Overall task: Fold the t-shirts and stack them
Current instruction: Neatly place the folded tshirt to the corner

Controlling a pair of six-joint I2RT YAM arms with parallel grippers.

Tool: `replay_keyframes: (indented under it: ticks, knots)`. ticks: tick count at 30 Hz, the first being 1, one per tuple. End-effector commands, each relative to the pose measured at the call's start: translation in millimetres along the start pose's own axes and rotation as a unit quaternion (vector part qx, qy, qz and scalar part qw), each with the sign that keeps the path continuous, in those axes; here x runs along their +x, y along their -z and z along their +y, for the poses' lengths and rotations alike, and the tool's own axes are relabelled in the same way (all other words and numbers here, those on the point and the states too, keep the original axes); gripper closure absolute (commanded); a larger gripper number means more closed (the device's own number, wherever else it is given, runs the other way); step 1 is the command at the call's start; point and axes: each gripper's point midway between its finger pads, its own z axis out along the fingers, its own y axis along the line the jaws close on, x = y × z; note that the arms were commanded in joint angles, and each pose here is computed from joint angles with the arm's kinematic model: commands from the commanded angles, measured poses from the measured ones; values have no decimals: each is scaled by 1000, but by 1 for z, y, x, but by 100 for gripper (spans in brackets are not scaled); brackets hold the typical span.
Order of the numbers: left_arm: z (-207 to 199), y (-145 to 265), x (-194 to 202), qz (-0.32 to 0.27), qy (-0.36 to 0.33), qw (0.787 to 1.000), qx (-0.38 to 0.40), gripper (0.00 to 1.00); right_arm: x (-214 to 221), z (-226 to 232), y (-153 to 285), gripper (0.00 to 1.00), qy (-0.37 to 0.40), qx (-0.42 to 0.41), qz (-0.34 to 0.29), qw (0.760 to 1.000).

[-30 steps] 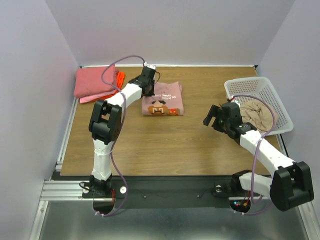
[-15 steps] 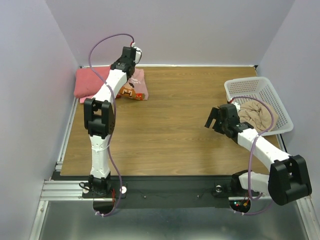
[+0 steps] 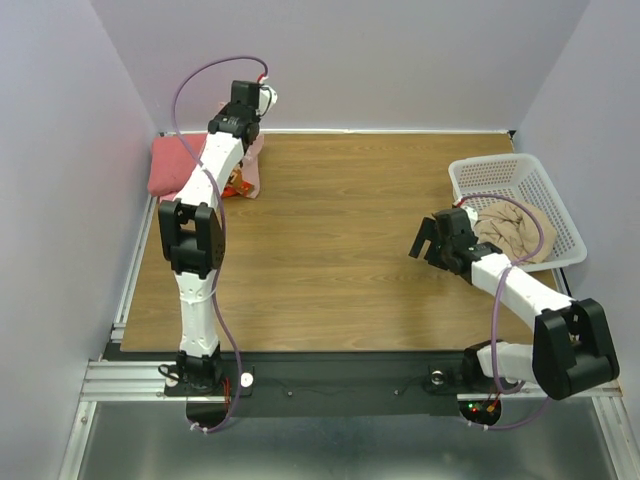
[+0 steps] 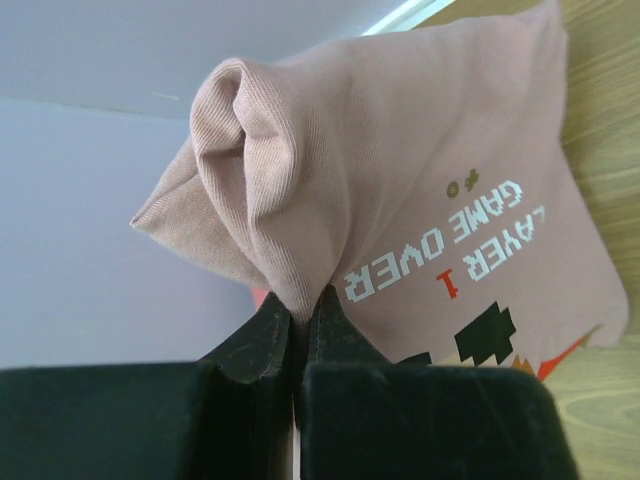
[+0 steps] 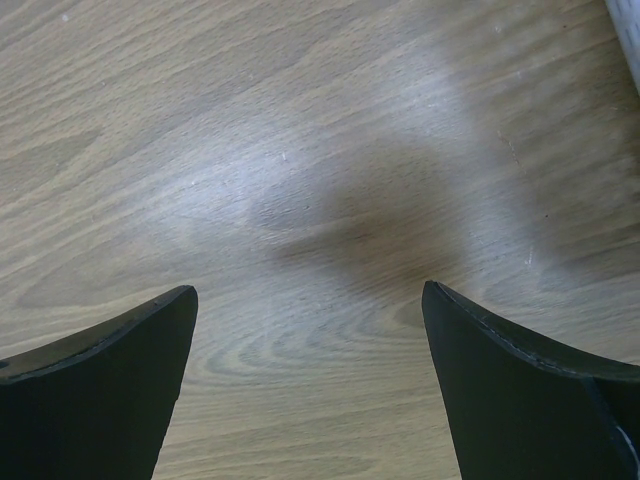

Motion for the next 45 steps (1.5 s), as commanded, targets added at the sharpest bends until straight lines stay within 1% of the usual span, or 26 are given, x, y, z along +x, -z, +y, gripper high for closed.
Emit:
replay_keyframes:
  ticks: [1,5,9,12,18,22,25,26,28,31,32,35,37,38,42,45]
  knots:
    - [95,74,-60,-107,20,991,-79,100,-15,0,-3,0,-6,10,-25,1000]
    - [111,92,-73,-139,27,987,-82,100,-12,-2,-7,0,-2,18,-20,1000]
    - [122,118,-86,-174,31,982,-67,100,-13,-7,-9,0,-2,32,-24,999]
    - [129,122,-83,-180,30,981,-72,100,-12,-7,-10,0,-3,32,-21,999]
    - [137,110,-64,-160,47,984,-67,100,-8,-9,-16,0,1,42,-13,999]
    - [135,92,-51,-149,54,986,-56,100,-9,-8,-16,0,-1,42,-14,999]
    - [128,69,-40,-137,56,988,-44,100,-9,-10,-17,0,-1,48,-14,999]
    - [121,57,-37,-128,52,990,-41,100,-10,-10,-18,0,-1,50,-16,999]
    - [121,45,-31,-118,55,990,-48,100,-9,-10,-19,0,1,53,-13,999]
    - [112,11,-14,-96,69,992,-36,100,-10,-11,-20,0,0,56,-14,998]
    - [118,9,-11,-94,75,992,-40,100,-11,-12,-20,0,1,58,-16,998]
    - [108,-22,13,-65,85,994,-35,100,-13,-14,-21,0,0,66,-20,998]
    - [109,-34,22,-55,92,993,-47,100,-14,-11,-21,0,-1,63,-18,998]
    - [112,-46,36,-40,96,993,-53,100,-14,-10,-22,0,-1,61,-17,998]
    - [111,-67,50,-22,114,990,-74,100,-13,-11,-24,0,0,66,-15,998]
    - [105,-79,62,0,115,990,-82,98,-13,-11,-26,0,0,70,-13,997]
